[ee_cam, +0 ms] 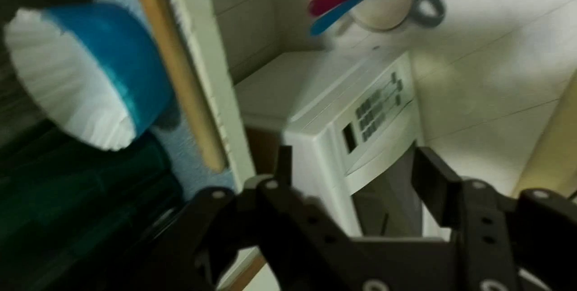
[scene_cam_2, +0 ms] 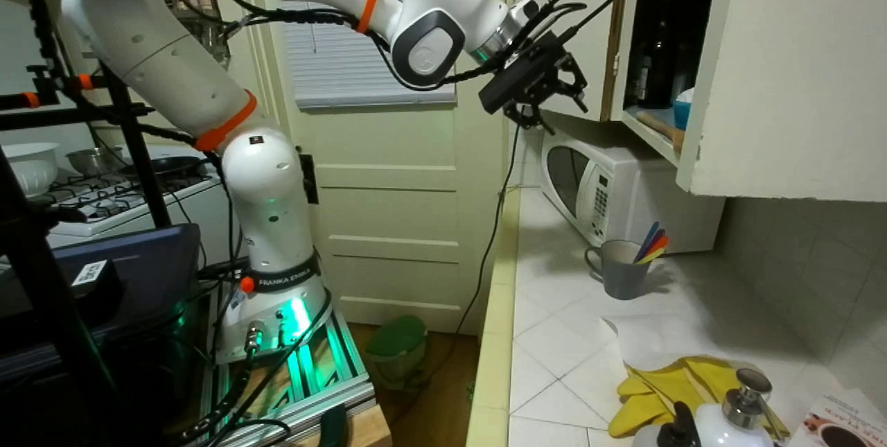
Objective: Put the wooden spoon on the bottom shelf.
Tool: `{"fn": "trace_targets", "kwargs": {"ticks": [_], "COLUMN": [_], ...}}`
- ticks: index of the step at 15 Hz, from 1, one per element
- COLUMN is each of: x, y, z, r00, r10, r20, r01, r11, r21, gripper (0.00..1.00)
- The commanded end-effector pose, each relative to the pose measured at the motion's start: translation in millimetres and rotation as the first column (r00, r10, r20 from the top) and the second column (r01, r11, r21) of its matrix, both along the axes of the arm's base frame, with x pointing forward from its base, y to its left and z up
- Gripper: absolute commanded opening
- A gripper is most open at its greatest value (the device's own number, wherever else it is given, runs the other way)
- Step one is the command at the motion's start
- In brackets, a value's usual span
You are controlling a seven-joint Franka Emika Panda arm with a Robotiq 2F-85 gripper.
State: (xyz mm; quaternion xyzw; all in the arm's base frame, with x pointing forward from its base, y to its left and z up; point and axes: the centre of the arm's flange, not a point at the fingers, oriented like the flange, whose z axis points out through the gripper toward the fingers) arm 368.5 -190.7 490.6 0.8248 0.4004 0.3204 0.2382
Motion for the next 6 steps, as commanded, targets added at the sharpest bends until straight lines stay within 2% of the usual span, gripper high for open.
{"fn": "trace_targets", "kwargs": {"ticks": [1,2,4,5,6], "x": [-89.7,-105.7,-128.9,-76.5,-88.8], "y": [-19.2,-21.9,-32.9,-33.9,-40.0], "z": [8.8,11.7,34.5,10.1,20.0], "r00": [0.988,0.980,0.975,0.987,0.985], "r10": [0.115,0.189,0.221,0.153,0.172], "r20": [-0.106,-0.065,0.030,-0.047,-0.012], "r01": [-0.113,-0.187,-0.223,-0.152,-0.171], "r11": [0.993,0.982,0.972,0.988,0.984], "r21": [0.022,0.040,0.069,0.033,0.043], "gripper": [1.00,1.00,1.00,1.00,1.00]}}
